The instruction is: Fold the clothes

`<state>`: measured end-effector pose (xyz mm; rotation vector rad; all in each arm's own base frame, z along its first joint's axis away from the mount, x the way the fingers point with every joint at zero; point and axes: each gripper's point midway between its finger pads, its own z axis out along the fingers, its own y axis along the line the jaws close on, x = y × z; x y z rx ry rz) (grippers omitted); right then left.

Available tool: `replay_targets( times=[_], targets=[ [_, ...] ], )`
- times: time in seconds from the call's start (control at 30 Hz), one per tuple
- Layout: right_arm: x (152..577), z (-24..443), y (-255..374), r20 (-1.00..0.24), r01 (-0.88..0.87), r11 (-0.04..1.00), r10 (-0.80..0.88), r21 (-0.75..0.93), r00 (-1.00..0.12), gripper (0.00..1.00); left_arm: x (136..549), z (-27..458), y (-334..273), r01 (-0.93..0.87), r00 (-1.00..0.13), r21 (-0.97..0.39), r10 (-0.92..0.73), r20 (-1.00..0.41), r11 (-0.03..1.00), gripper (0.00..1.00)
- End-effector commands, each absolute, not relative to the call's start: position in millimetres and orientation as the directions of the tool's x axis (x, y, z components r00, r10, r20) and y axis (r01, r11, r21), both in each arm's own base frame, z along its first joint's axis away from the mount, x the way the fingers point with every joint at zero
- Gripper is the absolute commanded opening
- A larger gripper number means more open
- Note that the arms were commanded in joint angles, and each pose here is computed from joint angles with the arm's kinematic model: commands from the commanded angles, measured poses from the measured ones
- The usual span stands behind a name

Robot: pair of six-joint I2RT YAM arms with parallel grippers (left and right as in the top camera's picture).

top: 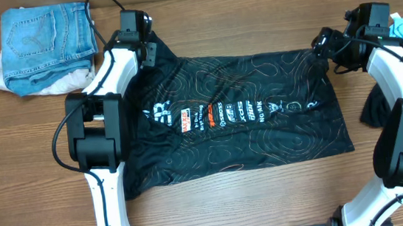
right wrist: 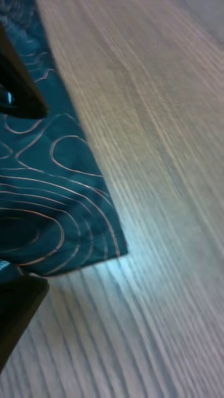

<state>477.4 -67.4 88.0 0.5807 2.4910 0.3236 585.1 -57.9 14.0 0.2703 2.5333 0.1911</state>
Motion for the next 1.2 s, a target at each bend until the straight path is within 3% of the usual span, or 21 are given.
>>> replay_targets(
  times=[0.0, 0.1, 0.73, 1.17],
  targets=[
    [488.2, 94.3, -70.3, -0.502, 0.324, 0.885, 0.459, 0.335, -0.733, 0.82, 588.4, 8.8, -59.8, 0.151, -0.812, 0.221, 0.248, -0.529, 0.963, 0.25],
    [490.8, 92.6, -70.8, -0.506, 0.324, 0.884, 0.461, 0.338, -0.729, 0.80, 588.7, 9.1, -59.9, 0.132, -0.814, 0.209, 0.227, -0.535, 0.969, 0.04],
    [512.9, 54.6, -75.4, -0.521, 0.319, 0.883, 0.462, 0.344, -0.718, 0.80, 589.4, 9.1, -60.4, 0.117, -0.814, 0.199, 0.208, -0.542, 0.973, 0.04],
    [527.7, 33.5, -86.0, -0.562, 0.329, 0.890, 0.454, 0.315, -0.691, 0.75, 589.3, 9.1, -60.3, 0.117, -0.815, 0.199, 0.209, -0.541, 0.973, 0.04]
  ],
)
